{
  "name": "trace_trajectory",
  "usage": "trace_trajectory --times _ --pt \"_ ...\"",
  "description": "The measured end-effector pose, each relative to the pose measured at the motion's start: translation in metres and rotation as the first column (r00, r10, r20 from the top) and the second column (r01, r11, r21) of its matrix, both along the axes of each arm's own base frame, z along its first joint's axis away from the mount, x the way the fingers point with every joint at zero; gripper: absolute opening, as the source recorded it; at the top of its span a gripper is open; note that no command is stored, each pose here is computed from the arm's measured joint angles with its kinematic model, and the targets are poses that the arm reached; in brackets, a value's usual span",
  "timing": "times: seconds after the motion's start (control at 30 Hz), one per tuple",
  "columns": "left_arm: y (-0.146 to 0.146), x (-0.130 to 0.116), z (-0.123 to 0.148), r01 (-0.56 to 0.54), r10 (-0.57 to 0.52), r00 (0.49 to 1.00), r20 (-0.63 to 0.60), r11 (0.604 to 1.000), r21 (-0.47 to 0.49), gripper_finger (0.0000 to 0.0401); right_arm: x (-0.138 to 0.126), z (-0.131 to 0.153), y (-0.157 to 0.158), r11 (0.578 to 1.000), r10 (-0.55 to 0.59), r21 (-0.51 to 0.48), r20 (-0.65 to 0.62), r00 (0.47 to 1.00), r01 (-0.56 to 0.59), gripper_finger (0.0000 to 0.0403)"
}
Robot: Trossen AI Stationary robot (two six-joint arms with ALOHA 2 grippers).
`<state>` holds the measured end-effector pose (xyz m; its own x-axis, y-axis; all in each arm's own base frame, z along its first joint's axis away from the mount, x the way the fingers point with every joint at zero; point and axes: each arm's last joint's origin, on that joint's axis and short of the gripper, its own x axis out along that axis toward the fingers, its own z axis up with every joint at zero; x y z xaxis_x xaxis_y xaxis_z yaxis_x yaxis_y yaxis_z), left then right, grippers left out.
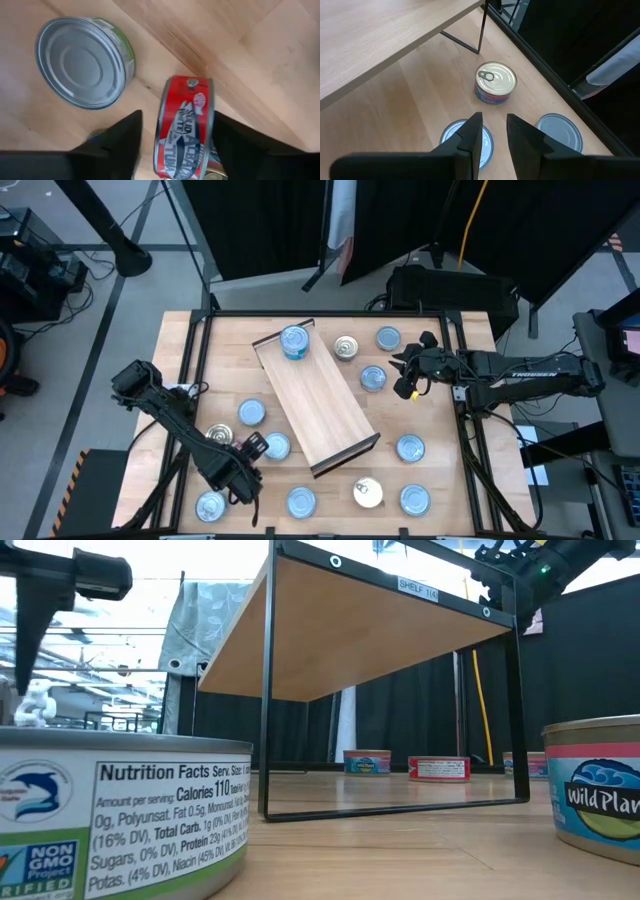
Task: Stack canned seafood by type on shelf
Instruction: Put the red tuna can on the shelf
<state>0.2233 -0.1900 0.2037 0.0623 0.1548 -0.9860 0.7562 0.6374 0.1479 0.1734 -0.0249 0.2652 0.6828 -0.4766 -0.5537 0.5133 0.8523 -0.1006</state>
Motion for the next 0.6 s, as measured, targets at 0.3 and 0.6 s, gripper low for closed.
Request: trace_trajectory --times 0.3,0.6 --pt "-0.0027 0.0019 -0.0006 -0.003 0.003 1.000 0.004 0.999 -0.046 0.0028 0.0000 0.0000 0.0000 1.000 0.000 0.000 0.000 1.000 0.000 0.0079" --pt "-0.0029 0.0040 -0.0005 -0.131 0.133 0.990 0.054 0.990 -0.048 0.0006 0.0000 0.0000 0.0000 1.000 0.000 0.000 -0.001 1.000 0.000 0.0079"
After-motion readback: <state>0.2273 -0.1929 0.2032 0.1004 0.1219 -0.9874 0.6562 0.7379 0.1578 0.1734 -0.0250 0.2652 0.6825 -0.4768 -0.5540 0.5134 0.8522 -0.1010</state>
